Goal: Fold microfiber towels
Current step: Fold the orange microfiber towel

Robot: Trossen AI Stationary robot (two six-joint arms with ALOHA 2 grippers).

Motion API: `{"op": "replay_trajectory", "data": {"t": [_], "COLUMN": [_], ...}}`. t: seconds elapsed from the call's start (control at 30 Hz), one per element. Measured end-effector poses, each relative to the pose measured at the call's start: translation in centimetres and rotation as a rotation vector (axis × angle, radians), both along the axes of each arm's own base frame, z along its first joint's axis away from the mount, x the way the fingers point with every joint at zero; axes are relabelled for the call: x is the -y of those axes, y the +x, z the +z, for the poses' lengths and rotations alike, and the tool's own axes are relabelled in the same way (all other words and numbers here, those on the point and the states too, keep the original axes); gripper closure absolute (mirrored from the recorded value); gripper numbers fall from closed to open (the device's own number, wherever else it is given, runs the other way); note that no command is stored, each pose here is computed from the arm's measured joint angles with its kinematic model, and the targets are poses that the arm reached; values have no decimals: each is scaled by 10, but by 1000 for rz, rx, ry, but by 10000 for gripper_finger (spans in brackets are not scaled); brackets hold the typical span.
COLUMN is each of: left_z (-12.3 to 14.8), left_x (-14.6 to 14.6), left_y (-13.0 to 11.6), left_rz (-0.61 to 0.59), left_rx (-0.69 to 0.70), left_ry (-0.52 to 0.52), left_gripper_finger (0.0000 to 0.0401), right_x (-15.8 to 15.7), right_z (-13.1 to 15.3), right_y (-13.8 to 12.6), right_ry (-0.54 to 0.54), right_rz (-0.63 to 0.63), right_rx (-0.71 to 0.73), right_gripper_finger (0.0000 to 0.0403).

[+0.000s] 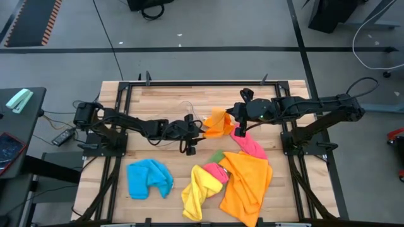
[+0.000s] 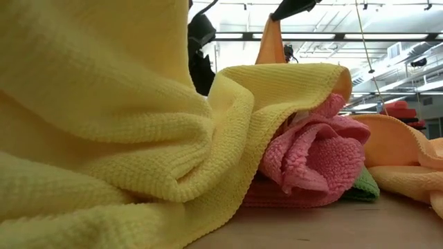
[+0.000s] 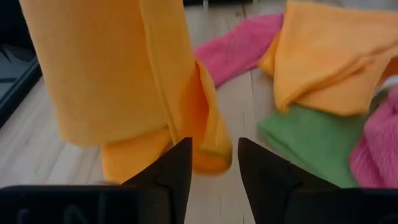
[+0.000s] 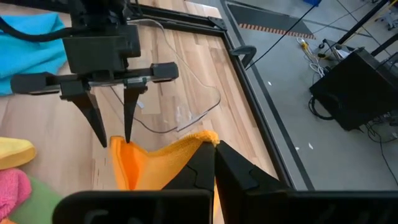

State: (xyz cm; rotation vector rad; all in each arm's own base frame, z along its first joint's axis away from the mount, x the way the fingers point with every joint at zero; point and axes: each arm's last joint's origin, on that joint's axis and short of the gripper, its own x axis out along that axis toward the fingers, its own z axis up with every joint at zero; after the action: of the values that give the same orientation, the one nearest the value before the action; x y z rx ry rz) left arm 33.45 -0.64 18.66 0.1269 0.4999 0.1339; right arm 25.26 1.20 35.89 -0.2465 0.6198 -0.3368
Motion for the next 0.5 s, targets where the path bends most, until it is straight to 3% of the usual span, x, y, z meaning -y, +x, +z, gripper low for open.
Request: {"op": "replay_trajectory", "data": {"t": [0.27, 0.5], "left_z": [-3, 7], "left_x": [0, 3], "left_y": [0, -3], "left_rz": [-1, -30], "left_rx": [-13, 4], "left_ry": [4, 36], "left_gripper_finger": [308, 388], "right_x": [0, -1], "right_z": [0, 0], "right_y": [0, 0], "right_ry": [0, 0], "right_rz": [0, 3], "right_rx": [1, 0], "right_gripper_finger": [392, 392]}}
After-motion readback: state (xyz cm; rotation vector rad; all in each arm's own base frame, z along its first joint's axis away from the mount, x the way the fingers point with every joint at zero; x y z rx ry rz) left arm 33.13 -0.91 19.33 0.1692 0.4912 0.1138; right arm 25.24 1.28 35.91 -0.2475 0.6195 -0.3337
